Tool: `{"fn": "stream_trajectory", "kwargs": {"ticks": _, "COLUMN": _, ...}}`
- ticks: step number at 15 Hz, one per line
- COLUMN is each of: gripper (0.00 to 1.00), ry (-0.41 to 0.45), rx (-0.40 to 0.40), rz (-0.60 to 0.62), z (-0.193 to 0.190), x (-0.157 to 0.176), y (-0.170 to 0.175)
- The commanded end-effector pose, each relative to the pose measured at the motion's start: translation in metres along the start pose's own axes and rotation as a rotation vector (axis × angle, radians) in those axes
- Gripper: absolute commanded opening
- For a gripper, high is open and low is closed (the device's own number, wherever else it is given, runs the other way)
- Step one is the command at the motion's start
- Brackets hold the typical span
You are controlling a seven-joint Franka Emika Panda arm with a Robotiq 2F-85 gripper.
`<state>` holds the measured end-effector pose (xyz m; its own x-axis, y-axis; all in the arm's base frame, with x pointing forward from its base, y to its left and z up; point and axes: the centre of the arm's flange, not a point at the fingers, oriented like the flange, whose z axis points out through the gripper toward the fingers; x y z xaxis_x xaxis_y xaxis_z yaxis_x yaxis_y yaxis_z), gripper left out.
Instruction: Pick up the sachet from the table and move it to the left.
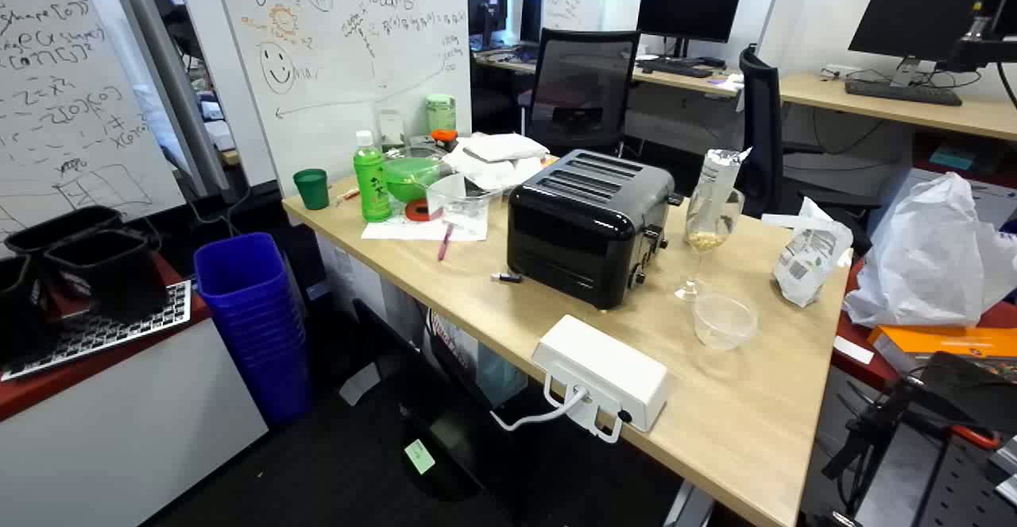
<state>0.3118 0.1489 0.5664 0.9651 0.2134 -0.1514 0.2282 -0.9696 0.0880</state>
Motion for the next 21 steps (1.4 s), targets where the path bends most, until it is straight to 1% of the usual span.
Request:
{"fn": "stream_trajectory", "kwargs": {"ticks": 1, "gripper": 1.00, "ry": 0.000, "rx": 0.000, "rz": 0.000, "z": 0.000, "x": 0.000, "y": 0.000}}
{"fn": "stream_trajectory", "kwargs": {"ticks": 6, "gripper": 1.00, "ry": 0.000, "rx": 0.000, "rz": 0.000, "z": 0.000, "x": 0.000, "y": 0.000}}
{"fn": "stream_trajectory", "kwargs": {"ticks": 8, "gripper": 1.00, "ry": 0.009, "rx": 0.004, "rz": 0.056, "z": 0.008, "x": 0.007, "y": 0.005}}
{"fn": "stream_trajectory", "kwargs": {"ticks": 11, "gripper": 1.00, "ry": 0.075, "rx": 0.022, "rz": 0.243, "z": 0.037, "x": 0.029, "y": 0.026}}
{"fn": "stream_trajectory", "kwargs": {"ticks": 16, "gripper": 1.00, "ry": 0.114, "rx": 0.076, "rz": 0.544, "z": 0.092, "x": 0.057, "y": 0.089}}
{"fn": "stream_trajectory", "kwargs": {"ticks": 18, "gripper": 1.00, "ry": 0.122, "rx": 0.066, "rz": 0.648, "z": 0.110, "x": 0.061, "y": 0.116}}
{"fn": "stream_trajectory", "kwargs": {"ticks": 19, "gripper": 1.00, "ry": 0.127, "rx": 0.047, "rz": 0.694, "z": 0.119, "x": 0.061, "y": 0.132}}
{"fn": "stream_trajectory", "kwargs": {"ticks": 21, "gripper": 1.00, "ry": 0.105, "rx": 0.005, "rz": 0.749, "z": 0.133, "x": 0.057, "y": 0.158}}
